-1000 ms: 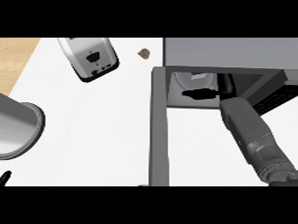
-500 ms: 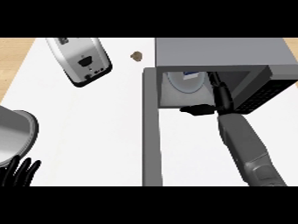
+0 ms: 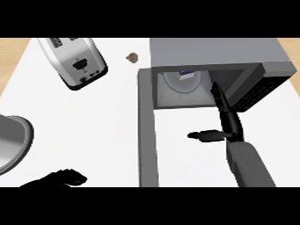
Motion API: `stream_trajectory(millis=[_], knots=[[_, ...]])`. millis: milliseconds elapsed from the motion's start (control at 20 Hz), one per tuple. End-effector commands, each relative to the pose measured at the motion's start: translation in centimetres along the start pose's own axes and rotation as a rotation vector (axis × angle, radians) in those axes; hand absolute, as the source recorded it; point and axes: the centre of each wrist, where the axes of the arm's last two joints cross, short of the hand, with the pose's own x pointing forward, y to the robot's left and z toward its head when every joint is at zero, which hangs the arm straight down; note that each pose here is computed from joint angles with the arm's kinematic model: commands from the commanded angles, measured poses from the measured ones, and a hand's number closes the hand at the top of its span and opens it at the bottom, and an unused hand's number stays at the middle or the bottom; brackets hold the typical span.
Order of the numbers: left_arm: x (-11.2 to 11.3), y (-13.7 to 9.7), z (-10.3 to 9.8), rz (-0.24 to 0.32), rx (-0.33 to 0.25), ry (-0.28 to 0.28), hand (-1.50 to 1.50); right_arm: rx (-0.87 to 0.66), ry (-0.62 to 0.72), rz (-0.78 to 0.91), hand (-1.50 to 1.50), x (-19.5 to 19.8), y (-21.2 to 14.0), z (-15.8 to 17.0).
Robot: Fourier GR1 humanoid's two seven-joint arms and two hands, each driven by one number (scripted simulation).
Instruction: Pick up the milk, place it into the microwave and close the microwave
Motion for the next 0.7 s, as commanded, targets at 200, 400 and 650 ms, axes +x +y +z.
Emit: stream_trajectory(millis=[200,400,650], knots=[[-1.3,-1.7,-3.6,-0.044,-0.105,0.046,1.50,-0.028,-0.023,0.003,-1.50,2.4,-5.1,8.4],[-2.6,-2.6,-7.0,-0.132,-0.154,0.078,1.50,-0.078,-0.031,0.043,-1.50,5.0,-4.8,11.4],[-5.8,-5.3,-10.1,-0.134,-0.329,0.168,1.50,-0.122,-0.029,0.083,-1.50,7.6,-6.0,14.0]])
